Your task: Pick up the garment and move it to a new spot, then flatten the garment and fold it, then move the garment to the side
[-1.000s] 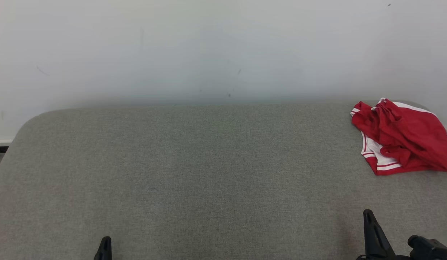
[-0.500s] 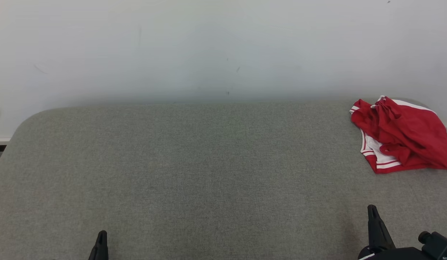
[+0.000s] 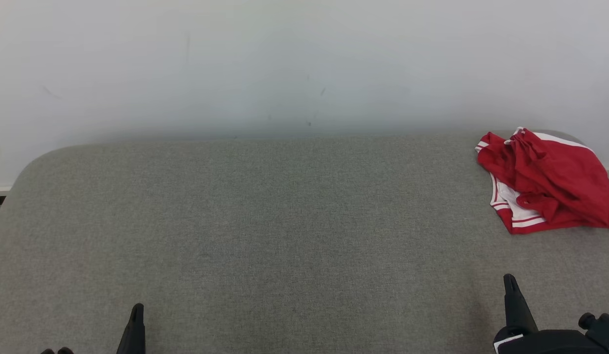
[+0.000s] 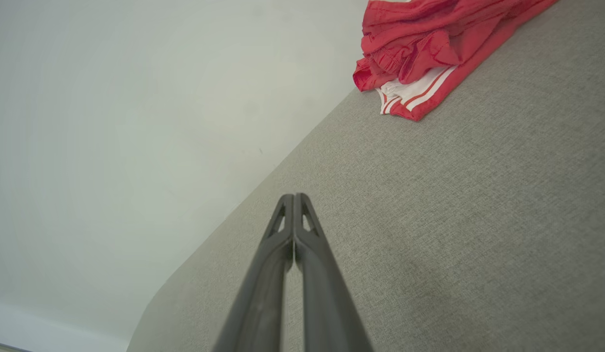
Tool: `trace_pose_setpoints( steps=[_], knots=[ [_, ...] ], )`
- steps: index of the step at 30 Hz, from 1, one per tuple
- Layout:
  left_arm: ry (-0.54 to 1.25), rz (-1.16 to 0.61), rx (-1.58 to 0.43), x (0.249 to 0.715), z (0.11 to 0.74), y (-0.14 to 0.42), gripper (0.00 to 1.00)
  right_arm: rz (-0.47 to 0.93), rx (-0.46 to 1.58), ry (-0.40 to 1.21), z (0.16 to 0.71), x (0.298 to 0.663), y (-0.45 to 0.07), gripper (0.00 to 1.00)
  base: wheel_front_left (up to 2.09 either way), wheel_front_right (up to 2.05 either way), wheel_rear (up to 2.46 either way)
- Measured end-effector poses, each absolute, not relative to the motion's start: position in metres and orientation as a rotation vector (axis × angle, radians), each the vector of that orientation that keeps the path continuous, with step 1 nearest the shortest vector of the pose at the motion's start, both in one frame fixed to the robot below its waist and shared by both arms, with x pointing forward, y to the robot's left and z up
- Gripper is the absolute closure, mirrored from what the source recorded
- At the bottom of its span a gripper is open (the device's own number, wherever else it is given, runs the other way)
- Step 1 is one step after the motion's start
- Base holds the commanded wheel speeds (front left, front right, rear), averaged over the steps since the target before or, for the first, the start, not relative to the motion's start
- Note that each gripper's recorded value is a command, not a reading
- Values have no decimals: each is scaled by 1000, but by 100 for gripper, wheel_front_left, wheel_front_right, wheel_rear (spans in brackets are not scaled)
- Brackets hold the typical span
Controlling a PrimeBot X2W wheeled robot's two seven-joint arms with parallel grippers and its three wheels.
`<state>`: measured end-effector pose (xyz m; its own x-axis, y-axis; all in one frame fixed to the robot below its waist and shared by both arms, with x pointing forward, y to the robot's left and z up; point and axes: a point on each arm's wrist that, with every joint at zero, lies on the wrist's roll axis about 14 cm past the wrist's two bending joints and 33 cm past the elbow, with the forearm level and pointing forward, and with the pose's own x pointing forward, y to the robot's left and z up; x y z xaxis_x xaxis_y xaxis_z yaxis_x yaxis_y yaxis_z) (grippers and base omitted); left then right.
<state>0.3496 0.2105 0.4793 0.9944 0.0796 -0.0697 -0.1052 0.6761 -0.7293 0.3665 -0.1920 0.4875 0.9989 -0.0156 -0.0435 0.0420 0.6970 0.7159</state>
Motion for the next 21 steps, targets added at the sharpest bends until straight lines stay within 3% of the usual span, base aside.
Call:
trace_pose_setpoints(
  steps=[21],
  knots=[
    [32, 96, -1072, 361, 485, 209, 100, -43, 1057, 38, 491, 373, -196, 100, 0, 0, 0]
  ],
)
